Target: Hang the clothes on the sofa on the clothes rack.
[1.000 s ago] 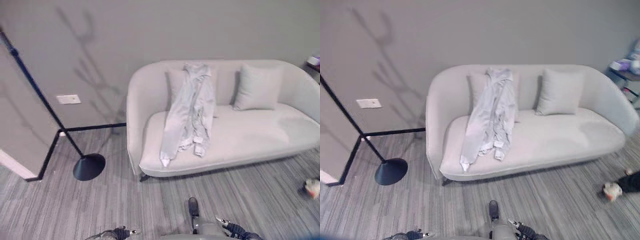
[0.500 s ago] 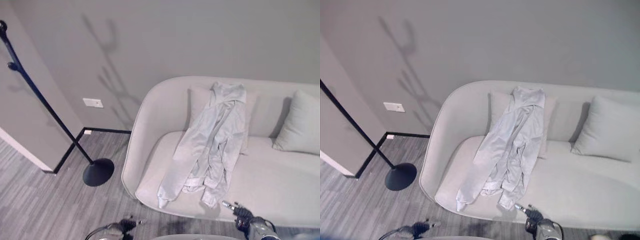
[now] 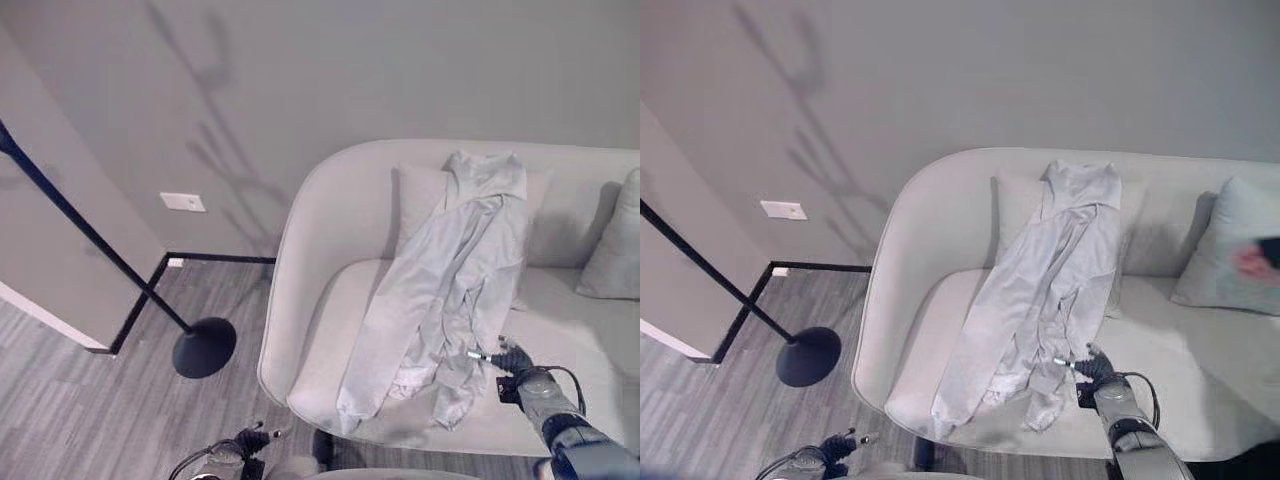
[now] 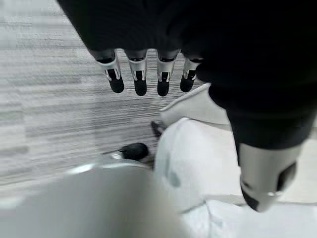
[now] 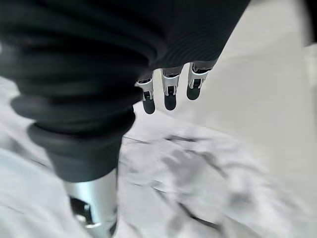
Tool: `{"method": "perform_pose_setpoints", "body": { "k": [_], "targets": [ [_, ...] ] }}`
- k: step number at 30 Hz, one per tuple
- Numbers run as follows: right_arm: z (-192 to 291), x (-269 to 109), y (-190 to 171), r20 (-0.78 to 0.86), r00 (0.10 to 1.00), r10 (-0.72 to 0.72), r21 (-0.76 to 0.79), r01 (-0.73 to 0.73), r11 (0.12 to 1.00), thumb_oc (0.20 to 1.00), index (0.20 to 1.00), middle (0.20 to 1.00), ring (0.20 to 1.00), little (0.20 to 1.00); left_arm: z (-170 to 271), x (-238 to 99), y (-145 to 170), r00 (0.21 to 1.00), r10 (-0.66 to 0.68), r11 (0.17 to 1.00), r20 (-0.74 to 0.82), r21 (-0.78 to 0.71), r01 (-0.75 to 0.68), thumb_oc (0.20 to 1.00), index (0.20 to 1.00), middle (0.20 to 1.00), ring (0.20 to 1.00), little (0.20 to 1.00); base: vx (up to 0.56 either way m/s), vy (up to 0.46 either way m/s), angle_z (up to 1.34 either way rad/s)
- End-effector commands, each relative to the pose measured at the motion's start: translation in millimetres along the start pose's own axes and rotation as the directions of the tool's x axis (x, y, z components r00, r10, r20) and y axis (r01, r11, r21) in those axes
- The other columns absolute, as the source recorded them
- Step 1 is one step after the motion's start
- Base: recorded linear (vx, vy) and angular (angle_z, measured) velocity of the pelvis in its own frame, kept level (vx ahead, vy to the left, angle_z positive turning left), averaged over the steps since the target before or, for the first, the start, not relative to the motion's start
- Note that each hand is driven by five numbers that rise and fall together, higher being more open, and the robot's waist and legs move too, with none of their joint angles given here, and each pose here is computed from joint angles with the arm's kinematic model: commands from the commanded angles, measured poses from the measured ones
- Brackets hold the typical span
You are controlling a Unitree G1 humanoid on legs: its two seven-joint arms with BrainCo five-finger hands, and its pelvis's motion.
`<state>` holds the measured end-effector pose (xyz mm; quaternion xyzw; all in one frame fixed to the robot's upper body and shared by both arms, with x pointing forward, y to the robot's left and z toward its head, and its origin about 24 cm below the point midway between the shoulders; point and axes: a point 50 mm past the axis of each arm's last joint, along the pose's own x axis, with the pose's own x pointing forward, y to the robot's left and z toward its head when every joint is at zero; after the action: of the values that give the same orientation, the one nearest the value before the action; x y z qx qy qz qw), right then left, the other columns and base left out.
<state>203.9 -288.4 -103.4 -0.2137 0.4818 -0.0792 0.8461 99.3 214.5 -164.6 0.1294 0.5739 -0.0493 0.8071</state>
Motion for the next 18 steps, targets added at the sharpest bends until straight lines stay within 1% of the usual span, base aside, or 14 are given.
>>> {"method": "perform_pose_setpoints", "body": {
  "k": [1,4,5,6,9,11,15,18],
  "targets": [
    [23,-1,-37,-0.015,0.996,-0.09,0.044,0.09,0.995,1.0,1.0,1.0,1.0,1.0,18,2,-28,0.992,-0.103,0.99,0.072,0.103,0.096,1.0,1.0,1.0,1.0,1.0,0.19,0.096,0.11],
    [20,-2,-40,-0.059,0.993,-0.099,0.031,0.101,0.994,1.0,1.0,1.0,1.0,1.0,28,1,-25,0.988,-0.103,0.991,0.117,0.099,0.092,1.0,1.0,1.0,1.0,1.0,0.04,0.055,0.07],
    [21,-4,-44,-0.088,0.99,-0.112,0.036,0.116,0.993,1.0,1.0,1.0,1.0,1.0,36,0,-20,0.983,-0.09,0.994,0.159,0.078,0.078,1.0,1.0,1.0,1.0,1.0,-0.05,0.026,0.09],
    [21,-4,-45,-0.107,0.987,-0.119,0.043,0.124,0.991,1.0,1.0,1.0,1.0,1.0,39,0,-18,0.983,-0.08,0.995,0.166,0.069,0.069,1.0,1.0,1.0,1.0,1.0,-0.09,0.028,0.14],
    [27,-5,-44,-0.123,0.985,-0.124,0.095,0.136,0.986,1.0,1.0,1.0,1.0,1.0,57,0,-14,0.974,-0.071,0.993,0.215,0.108,0.049,1.0,1.0,1.0,1.0,1.0,-0.12,-0.002,0.16],
    [41,-5,-45,-0.1,0.986,-0.132,0.126,0.145,0.981,1.0,1.0,1.0,1.0,1.0,72,-1,-12,0.964,-0.069,0.989,0.257,0.143,0.033,1.0,1.0,1.0,1.0,1.0,-0.14,0.004,-0.02],
    [59,-5,-38,-0.041,0.993,-0.112,0.171,0.117,0.978,1.0,1.0,1.0,1.0,1.0,89,-1,-7,0.955,-0.052,0.988,0.291,0.153,0.007,1.0,1.0,1.0,1.0,1.0,-0.06,-0.015,-0.07],
    [77,-6,-34,0.019,0.995,-0.098,0.176,0.093,0.98,1.0,1.0,1.0,1.0,1.0,100,-3,-2,0.945,-0.041,0.984,0.324,0.179,-0.019,1.0,1.0,1.0,1.0,1.0,-0.01,-0.002,-0.01]
  ]
}}
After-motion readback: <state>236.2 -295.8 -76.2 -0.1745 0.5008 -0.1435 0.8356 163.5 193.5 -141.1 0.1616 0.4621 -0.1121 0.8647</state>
